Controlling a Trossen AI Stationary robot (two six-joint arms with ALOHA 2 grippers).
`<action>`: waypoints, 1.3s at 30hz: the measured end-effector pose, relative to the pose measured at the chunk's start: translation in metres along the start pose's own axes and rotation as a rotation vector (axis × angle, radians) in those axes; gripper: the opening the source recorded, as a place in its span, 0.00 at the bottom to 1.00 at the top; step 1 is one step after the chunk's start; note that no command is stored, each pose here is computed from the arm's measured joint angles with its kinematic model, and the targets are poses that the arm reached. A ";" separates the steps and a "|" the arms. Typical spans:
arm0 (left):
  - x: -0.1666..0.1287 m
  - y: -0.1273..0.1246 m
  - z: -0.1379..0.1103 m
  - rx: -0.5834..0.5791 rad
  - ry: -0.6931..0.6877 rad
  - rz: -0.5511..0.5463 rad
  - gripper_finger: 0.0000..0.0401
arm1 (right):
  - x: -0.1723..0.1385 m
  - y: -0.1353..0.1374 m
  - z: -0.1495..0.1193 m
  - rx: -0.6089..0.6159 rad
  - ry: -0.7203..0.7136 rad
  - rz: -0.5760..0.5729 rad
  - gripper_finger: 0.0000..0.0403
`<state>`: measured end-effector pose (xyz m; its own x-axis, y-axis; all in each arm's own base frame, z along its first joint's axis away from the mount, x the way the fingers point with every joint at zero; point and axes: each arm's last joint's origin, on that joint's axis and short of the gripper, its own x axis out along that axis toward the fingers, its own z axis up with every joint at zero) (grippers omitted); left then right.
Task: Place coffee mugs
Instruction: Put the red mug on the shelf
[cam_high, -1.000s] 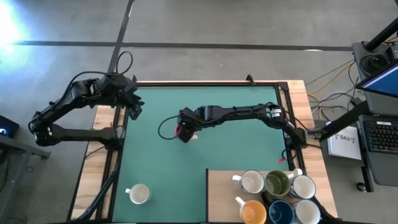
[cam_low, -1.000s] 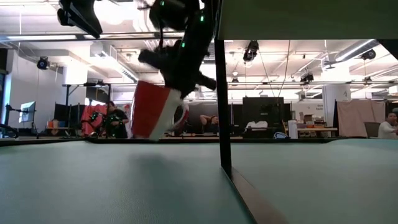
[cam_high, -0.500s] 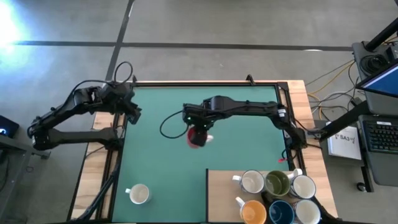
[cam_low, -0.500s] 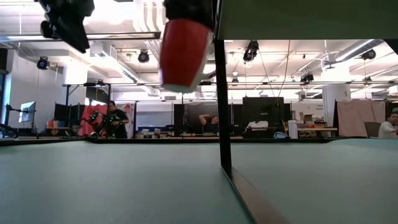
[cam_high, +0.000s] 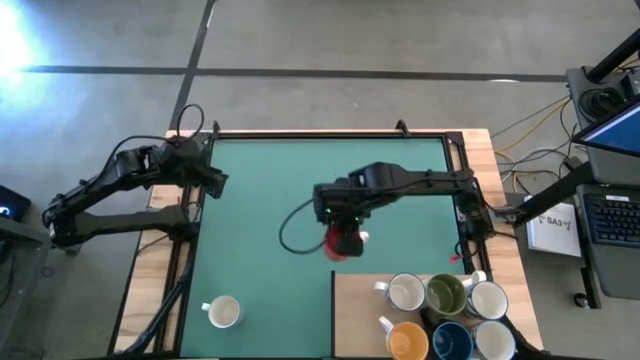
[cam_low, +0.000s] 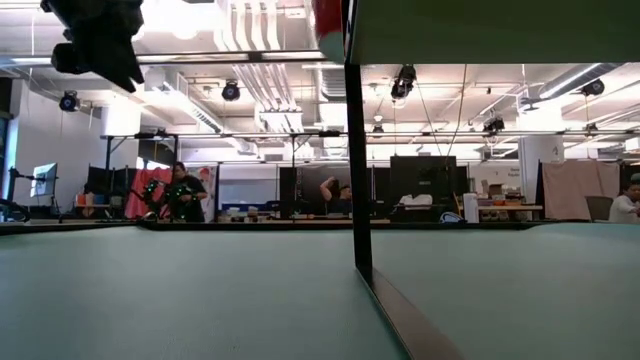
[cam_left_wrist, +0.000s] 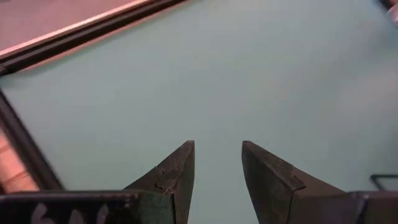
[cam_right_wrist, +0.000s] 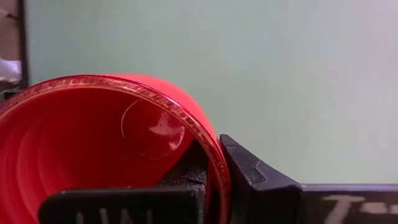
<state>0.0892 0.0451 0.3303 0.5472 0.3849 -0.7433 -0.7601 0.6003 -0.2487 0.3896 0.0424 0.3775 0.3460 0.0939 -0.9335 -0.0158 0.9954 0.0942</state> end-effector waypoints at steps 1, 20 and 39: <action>-0.001 -0.001 0.001 -0.010 -0.012 -0.012 0.29 | -0.002 0.006 -0.002 -0.014 -0.004 0.006 0.03; 0.000 -0.008 0.013 -0.141 -0.107 -0.087 0.29 | -0.027 0.093 -0.031 -0.333 -0.044 0.094 0.03; 0.015 -0.020 0.016 -0.154 -0.049 -0.092 0.29 | -0.013 0.112 -0.032 -0.704 -0.041 -0.025 0.03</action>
<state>0.1181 0.0504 0.3345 0.6303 0.3691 -0.6830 -0.7488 0.5213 -0.4093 0.3533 0.1531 0.3888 0.3893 0.0838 -0.9173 -0.6056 0.7736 -0.1863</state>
